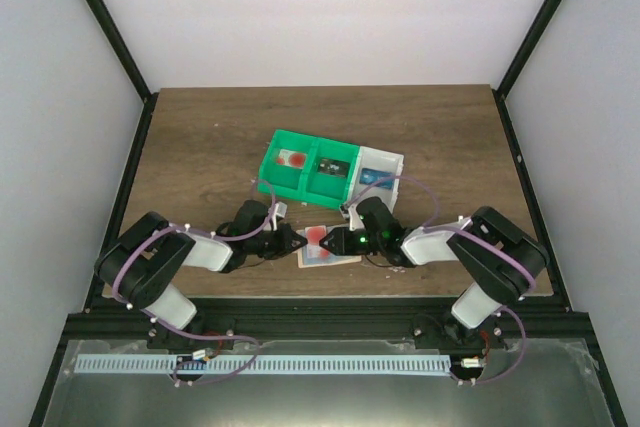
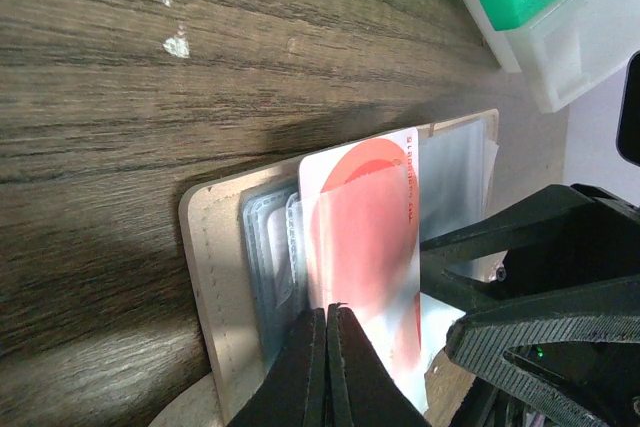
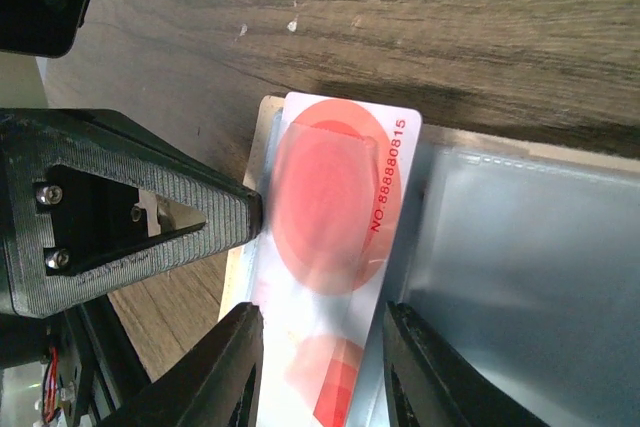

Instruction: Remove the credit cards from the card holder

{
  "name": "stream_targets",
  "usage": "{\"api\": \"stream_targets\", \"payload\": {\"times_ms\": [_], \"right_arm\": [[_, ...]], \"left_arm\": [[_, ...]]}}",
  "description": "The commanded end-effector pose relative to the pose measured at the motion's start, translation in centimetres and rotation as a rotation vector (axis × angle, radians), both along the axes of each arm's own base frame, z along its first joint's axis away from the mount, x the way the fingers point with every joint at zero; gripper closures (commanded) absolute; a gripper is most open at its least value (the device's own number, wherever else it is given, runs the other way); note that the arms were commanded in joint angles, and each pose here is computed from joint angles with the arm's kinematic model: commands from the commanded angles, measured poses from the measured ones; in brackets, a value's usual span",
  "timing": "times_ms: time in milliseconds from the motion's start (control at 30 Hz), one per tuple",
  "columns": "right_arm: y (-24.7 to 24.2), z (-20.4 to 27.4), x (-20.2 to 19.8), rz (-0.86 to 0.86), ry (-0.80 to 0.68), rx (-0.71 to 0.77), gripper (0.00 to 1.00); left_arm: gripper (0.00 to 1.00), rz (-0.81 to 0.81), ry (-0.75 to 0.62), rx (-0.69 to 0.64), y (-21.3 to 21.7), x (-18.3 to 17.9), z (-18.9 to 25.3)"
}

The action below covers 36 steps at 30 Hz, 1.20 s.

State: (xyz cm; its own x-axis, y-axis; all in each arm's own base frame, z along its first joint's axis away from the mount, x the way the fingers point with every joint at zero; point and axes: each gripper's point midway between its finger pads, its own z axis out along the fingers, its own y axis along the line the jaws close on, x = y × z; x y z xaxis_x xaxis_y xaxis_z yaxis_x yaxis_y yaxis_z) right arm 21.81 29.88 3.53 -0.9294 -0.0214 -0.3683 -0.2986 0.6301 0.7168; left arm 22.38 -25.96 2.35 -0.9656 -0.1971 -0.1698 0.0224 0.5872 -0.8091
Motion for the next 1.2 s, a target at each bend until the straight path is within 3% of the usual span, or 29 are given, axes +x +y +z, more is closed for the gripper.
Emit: {"api": "stream_targets", "payload": {"times_ms": [0, 533, 767, 900, 1167], "right_arm": [[-0.3, -0.5, 0.6, -0.027, 0.016, -0.029, 0.65], [0.5, -0.5, 0.1, -0.006, 0.043, 0.03, 0.72], [0.0, -0.4, 0.2, -0.02, 0.026, 0.026, 0.85], [-0.2, 0.0, 0.2, -0.022, 0.01, 0.033, 0.99], [-0.9, 0.2, 0.2, -0.033, -0.004, 0.036, 1.0]], "left_arm": [[1.0, 0.003, 0.033, 0.056, 1.0, -1.1, -1.6], [1.0, 0.004, 0.037, 0.062, 1.2, -1.3, -1.9], [1.0, 0.002, 0.04, 0.072, 1.3, -1.5, -2.2], [1.0, 0.002, 0.041, 0.083, 1.5, -1.5, -2.4], [1.0, 0.009, 0.037, 0.106, 1.7, -1.3, -2.6]]}}
